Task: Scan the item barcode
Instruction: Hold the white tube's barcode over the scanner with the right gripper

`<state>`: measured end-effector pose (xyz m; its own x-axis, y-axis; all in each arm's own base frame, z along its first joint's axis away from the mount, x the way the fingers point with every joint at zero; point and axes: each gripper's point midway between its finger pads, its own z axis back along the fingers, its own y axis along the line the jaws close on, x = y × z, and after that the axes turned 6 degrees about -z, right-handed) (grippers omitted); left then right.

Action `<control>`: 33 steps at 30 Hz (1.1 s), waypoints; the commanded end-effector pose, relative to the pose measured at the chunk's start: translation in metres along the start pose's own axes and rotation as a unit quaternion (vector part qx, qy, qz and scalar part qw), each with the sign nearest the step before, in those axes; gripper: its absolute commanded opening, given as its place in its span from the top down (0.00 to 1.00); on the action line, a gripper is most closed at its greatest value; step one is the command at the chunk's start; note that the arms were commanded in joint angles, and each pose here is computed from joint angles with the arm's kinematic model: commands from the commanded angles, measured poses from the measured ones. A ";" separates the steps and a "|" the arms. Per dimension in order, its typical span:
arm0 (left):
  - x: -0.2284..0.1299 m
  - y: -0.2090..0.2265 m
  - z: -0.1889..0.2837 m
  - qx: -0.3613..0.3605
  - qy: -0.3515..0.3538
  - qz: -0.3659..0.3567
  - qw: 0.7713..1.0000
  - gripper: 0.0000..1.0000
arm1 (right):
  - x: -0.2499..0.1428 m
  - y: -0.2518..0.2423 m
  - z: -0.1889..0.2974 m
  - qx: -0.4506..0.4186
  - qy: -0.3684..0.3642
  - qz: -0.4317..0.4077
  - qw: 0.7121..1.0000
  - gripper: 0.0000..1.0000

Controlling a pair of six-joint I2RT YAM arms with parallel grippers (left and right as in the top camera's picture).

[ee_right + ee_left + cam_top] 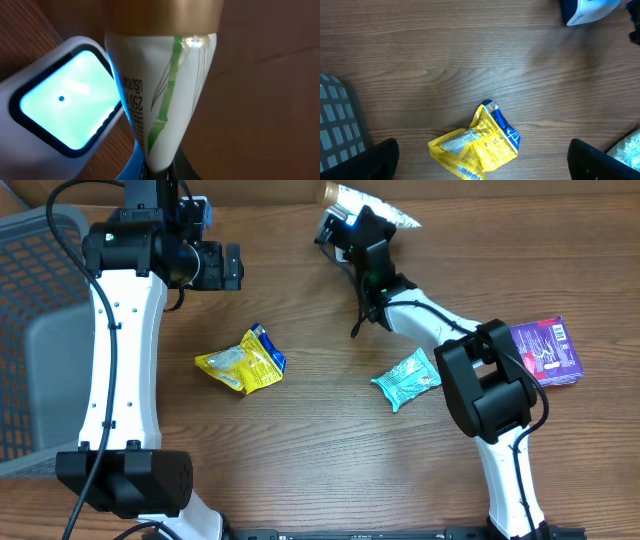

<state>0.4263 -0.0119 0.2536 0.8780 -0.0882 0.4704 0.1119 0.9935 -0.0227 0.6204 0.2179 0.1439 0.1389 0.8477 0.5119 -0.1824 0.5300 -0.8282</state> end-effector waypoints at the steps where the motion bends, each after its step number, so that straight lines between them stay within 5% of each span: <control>1: -0.001 0.000 -0.006 0.000 0.007 -0.012 1.000 0.00 | -0.008 -0.040 -0.006 -0.045 0.014 -0.019 0.999 0.96; 22: -0.002 0.000 -0.006 0.001 0.007 -0.012 1.000 0.00 | -0.018 0.007 -0.018 0.011 -0.001 0.004 1.000 0.96; 33: -0.001 0.000 -0.006 0.000 0.007 -0.012 1.000 0.00 | 0.010 -0.037 0.002 -0.063 0.003 -0.015 0.998 0.96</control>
<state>0.4264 -0.0119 0.2537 0.8778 -0.0882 0.4708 0.1119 0.9935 -0.0226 0.6304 0.2010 0.1162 0.1723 0.8558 0.4877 -0.1576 0.5127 -0.8440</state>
